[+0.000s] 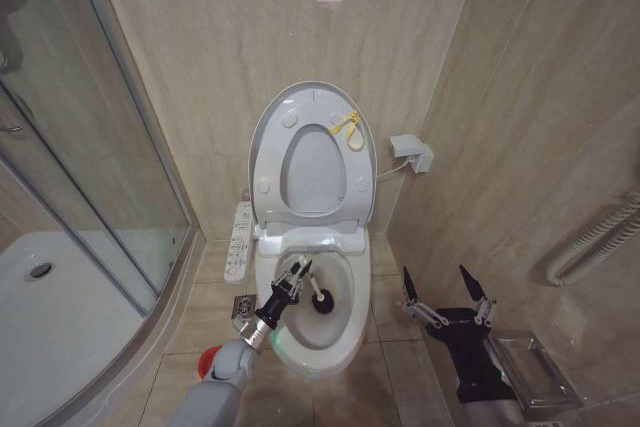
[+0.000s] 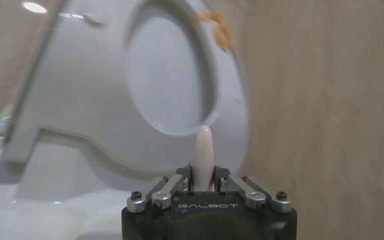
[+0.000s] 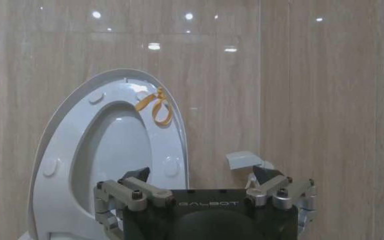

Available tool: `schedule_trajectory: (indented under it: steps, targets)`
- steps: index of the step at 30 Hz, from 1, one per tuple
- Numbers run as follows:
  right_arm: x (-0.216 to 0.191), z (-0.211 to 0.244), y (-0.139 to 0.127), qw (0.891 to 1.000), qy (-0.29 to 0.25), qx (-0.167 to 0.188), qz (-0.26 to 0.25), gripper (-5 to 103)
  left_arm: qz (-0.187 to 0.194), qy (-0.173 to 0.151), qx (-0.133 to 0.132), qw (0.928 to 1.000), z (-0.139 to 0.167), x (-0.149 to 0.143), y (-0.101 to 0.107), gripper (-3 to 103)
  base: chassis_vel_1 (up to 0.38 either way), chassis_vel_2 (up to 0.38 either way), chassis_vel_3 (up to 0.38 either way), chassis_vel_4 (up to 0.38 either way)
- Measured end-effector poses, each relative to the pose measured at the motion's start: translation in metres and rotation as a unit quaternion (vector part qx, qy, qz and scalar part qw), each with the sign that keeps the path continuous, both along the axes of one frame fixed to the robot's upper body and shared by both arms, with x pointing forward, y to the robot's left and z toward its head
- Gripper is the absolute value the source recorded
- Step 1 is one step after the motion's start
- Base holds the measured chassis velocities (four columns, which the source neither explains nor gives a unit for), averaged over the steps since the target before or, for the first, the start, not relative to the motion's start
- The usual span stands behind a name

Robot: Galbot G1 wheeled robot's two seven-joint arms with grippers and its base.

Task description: Open the toilet lid, clean the toilet bowl with a toilet brush, close the toilet lid, and flush.

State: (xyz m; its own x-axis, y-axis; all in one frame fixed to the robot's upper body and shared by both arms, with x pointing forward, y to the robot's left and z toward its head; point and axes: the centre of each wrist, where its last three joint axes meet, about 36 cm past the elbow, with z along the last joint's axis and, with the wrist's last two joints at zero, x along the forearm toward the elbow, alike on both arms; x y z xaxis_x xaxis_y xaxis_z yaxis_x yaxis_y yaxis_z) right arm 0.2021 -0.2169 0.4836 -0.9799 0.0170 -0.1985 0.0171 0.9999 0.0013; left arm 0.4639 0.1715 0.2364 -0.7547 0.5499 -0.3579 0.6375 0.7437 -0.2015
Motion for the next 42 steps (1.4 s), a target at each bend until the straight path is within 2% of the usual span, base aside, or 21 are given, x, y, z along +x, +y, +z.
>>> schedule_trajectory:
  steps: [2, 3, 5, 7, 10, 12, 14, 15, 18, 21, 24, 27, 30, 31, 35, 39, 42]
  targets:
    - [0.0, 0.0, 0.0, 1.0, 0.0, 0.0, 0.0, 100, 0.023, 0.015, -0.054, 0.9982, 0.006, 0.003, -0.018, 21, 0.0, 0.0, 0.0, 0.0]
    - [0.0, 0.0, 0.0, 1.0, 0.0, 0.0, 0.0, 100, 0.023, 0.015, -0.054, 0.9982, 0.006, 0.003, -0.018, 21, 0.0, 0.0, 0.0, 0.0]
    - [0.0, 0.0, 0.0, 1.0, 0.0, 0.0, 0.0, 100, 0.042, 0.02, -0.093, 0.9946, 0.013, 0.009, -0.037, 21, 0.0, 0.0, 0.0, 0.0]
    - [0.0, 0.0, 0.0, 1.0, 0.0, 0.0, 0.0, 100, 0.054, 0.019, -0.116, 0.9917, 0.016, 0.015, -0.053, 21, 0.0, 0.0, 0.0, 0.0]
    - [0.0, 0.0, 0.0, 1.0, 0.0, 0.0, 0.0, 100, 0.051, 0.021, -0.124, 0.9907, 0.016, 0.014, -0.064, 21, 0.0, 0.0, 0.0, 0.0]
    - [0.0, 0.0, 0.0, 1.0, 0.0, 0.0, 0.0, 100, 0.042, 0.021, -0.113, 0.9925, 0.011, 0.009, -0.066, 21, 0.0, 0.0, 0.0, 0.0]
    - [0.0, 0.0, 0.0, 1.0, 0.0, 0.0, 0.0, 100, 0.027, 0.011, -0.067, 0.9973, 0.0, 0.003, -0.057, 21, 0.0, 0.0, 0.0, 0.0]
    - [0.0, 0.0, 0.0, 1.0, 0.0, 0.0, 0.0, 100, 0.027, 0.011, -0.067, 0.9973, 0.0, 0.003, -0.057, 21, 0.0, 0.0, 0.0, 0.0]
    - [0.0, 0.0, 0.0, 1.0, 0.0, 0.0, 0.0, 100, 0.013, -0.01, -0.011, 0.9998, -0.007, 0.0, -0.035, 21, 0.0, 0.0, 0.0, 0.0]
    - [0.0, 0.0, 0.0, 1.0, 0.0, 0.0, 0.0, 100, 0.013, -0.02, 0.012, 0.9996, -0.002, -0.002, -0.012, 21, 0.0, 0.0, 0.0, 0.0]
    - [0.0, 0.0, 0.0, 1.0, 0.0, 0.0, 0.0, 100, 0.02, -0.02, 0.01, 0.9996, 0.003, -0.006, -0.001, 21, 0.0, 0.0, 0.0, 0.0]
    - [0.0, 0.0, 0.0, 1.0, 0.0, 0.0, 0.0, 100, 0.033, -0.006, -0.003, 0.9994, 0.01, -0.019, 0.011, 21, 0.0, 0.0, 0.0, 0.0]
    - [0.0, 0.0, 0.0, 1.0, 0.0, 0.0, 0.0, 100, 0.048, 0.022, -0.01, 0.9986, 0.007, -0.046, 0.024, 21, 0.0, 0.0, 0.0, 0.0]
    - [0.0, 0.0, 0.0, 1.0, 0.0, 0.0, 0.0, 100, 0.048, 0.022, -0.01, 0.9986, 0.007, -0.046, 0.024, 21, 0.0, 0.0, 0.0, 0.0]
    - [0.0, 0.0, 0.0, 1.0, 0.0, 0.0, 0.0, 100, 0.075, 0.068, -0.027, 0.9945, -0.007, -0.086, 0.038, 21, 0.0, 0.0, 0.0, 0.0]
    - [0.0, 0.0, 0.0, 1.0, 0.0, 0.0, 0.0, 100, 0.086, 0.093, -0.045, 0.991, -0.007, -0.108, 0.04, 21, 0.0, 0.0, 0.0, 0.0]
    - [0.0, 0.0, 0.0, 1.0, 0.0, 0.0, 0.0, 100, 0.093, 0.102, -0.055, 0.9889, -0.007, -0.113, 0.039, 21, 0.0, 0.0, 0.0, 0.0]
